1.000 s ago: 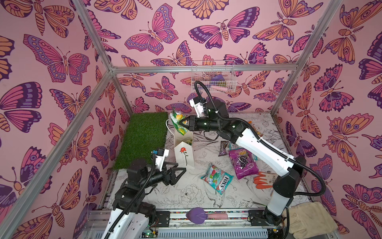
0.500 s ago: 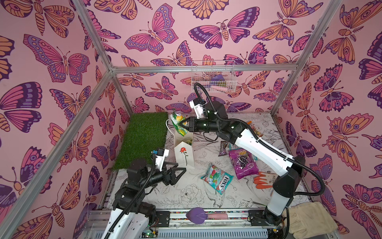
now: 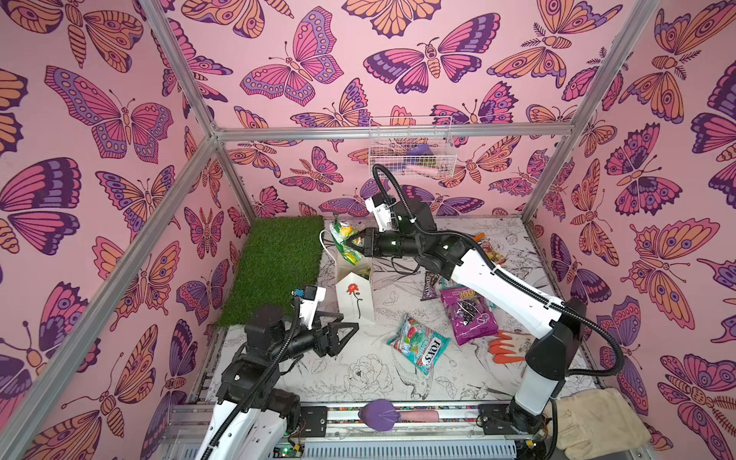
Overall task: Place the snacks into the paper bag
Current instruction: Place the snack in the paper bag.
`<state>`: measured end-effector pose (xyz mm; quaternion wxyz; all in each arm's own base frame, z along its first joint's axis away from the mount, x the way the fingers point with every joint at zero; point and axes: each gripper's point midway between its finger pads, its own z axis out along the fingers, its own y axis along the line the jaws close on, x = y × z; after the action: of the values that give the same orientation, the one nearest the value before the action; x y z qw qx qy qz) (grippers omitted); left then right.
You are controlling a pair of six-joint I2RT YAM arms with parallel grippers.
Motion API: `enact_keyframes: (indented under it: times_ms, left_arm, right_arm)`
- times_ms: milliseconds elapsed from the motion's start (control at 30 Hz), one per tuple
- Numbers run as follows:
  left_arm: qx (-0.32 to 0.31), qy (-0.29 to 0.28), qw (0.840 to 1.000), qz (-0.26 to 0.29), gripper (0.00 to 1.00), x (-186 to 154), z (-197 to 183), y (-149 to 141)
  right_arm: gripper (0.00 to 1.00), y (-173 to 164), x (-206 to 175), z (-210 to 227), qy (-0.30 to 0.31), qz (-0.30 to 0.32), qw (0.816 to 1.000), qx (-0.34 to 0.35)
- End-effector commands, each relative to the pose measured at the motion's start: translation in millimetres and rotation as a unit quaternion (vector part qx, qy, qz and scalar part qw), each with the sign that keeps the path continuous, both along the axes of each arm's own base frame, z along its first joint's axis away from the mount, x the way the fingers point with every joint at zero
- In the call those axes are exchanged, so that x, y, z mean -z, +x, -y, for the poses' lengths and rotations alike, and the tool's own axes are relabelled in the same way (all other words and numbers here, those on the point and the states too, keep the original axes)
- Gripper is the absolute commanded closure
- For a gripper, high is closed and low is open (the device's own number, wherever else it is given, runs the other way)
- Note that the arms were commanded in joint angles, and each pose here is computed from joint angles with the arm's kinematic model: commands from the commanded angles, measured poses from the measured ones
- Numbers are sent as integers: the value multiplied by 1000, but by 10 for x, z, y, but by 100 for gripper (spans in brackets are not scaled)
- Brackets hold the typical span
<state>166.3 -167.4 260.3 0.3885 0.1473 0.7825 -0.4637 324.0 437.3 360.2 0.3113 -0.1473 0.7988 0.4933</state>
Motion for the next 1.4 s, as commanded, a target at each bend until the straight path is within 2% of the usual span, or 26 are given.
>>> enact_keyframes:
  times_ms: [0,467,1067,1367]
  left_arm:
    - [3,4,1000,5,14,36,11,10]
    - [3,4,1000,4,14,40,11,7]
    - [3,4,1000,5,14,35,10,9]
    - [3,4,1000,4,14,38,12,7]
  right_arm:
    - [87,37,-76,-63,18,16,1000,4]
    - [79,37,-54,-66,18,12,1000,4]
    - [77,30,-23,-69,17,9,1000,3]
    - [69,22,-23,-61,17,8,1000,4]
